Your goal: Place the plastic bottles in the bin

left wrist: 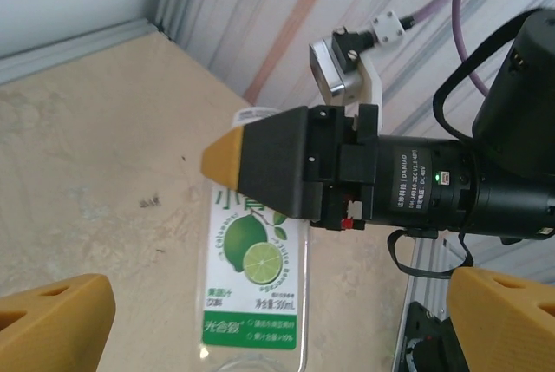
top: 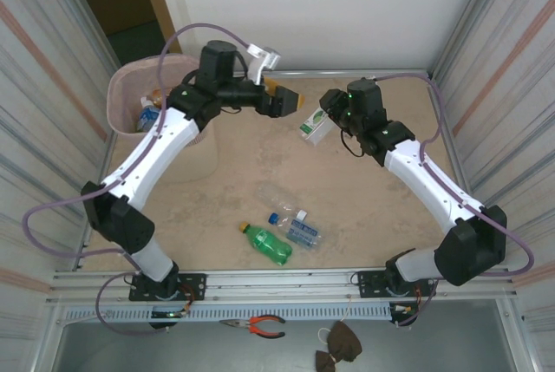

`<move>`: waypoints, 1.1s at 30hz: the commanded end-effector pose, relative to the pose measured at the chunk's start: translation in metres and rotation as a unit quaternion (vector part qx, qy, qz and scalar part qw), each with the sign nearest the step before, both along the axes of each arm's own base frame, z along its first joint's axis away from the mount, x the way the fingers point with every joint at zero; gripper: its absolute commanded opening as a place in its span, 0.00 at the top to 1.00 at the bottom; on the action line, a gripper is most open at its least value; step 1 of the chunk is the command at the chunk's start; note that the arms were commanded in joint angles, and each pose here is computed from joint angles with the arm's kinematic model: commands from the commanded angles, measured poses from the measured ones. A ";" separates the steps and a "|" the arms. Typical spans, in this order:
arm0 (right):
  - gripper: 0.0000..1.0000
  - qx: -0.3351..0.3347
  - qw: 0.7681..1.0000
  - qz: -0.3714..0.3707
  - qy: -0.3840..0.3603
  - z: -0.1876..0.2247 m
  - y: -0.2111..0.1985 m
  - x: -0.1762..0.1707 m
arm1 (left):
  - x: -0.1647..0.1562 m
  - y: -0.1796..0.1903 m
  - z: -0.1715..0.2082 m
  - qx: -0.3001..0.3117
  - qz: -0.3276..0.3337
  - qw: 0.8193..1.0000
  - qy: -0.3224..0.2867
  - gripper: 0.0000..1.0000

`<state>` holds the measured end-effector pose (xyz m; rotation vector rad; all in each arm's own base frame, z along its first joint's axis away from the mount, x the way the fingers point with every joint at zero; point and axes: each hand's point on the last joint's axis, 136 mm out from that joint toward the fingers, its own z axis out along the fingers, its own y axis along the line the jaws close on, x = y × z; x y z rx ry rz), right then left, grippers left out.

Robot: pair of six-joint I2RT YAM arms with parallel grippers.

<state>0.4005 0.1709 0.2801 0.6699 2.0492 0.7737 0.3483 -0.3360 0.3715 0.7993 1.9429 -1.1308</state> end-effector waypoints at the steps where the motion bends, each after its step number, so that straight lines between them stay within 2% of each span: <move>1: 0.92 0.035 0.999 -0.006 -0.020 0.027 -0.001 -0.003 | -0.005 -0.009 -0.006 0.035 -0.015 0.999 -0.015 0.01; 7: 0.96 0.057 0.998 0.010 -0.032 0.039 0.006 -0.005 | -0.010 -0.029 -0.036 0.082 -0.050 0.995 0.015 0.04; 17: 0.98 0.075 0.996 0.019 -0.045 0.053 0.008 -0.009 | -0.020 -0.046 -0.075 0.115 -0.105 0.987 0.050 0.08; 28: 0.98 0.078 0.996 0.023 -0.042 0.053 0.009 -0.012 | -0.030 -0.053 -0.075 0.120 -0.135 0.983 0.031 0.29; 33: 0.89 0.082 0.995 0.026 -0.046 0.056 0.008 -0.018 | -0.036 -0.052 -0.070 0.122 -0.136 0.983 0.020 0.37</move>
